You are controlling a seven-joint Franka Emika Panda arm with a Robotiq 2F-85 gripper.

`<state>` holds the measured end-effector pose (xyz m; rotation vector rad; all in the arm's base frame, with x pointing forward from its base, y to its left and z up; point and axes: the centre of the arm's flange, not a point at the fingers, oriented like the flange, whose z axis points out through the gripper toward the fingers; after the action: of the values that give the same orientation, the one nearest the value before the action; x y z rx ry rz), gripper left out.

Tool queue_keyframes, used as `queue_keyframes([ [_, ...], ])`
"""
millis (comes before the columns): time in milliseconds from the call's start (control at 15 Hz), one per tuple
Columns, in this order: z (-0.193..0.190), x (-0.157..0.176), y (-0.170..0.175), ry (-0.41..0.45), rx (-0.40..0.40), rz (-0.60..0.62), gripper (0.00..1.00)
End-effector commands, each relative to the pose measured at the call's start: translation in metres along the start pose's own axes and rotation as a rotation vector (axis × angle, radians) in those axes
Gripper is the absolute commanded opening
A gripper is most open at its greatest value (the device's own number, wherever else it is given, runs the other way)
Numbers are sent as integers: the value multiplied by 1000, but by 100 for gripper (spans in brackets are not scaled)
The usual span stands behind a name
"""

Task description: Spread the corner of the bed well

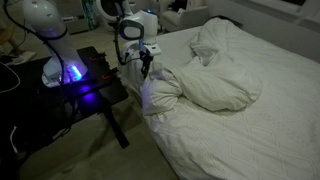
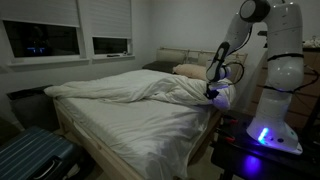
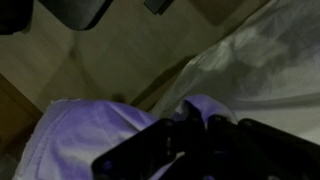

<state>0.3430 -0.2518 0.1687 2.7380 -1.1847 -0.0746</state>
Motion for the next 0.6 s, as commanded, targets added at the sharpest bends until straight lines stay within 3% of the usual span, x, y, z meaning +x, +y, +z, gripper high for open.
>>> queue_keyframes([
  [0, -30, -62, -3, -92, -17, -150, 1],
  [267, -38, -71, -3, -106, -66, -289, 1],
  [333, -39, -71, -5, -115, -87, -314, 29],
  [400, -39, -69, -7, -120, -96, -323, 29],
  [533, -34, -67, -16, -102, -93, -299, 43],
])
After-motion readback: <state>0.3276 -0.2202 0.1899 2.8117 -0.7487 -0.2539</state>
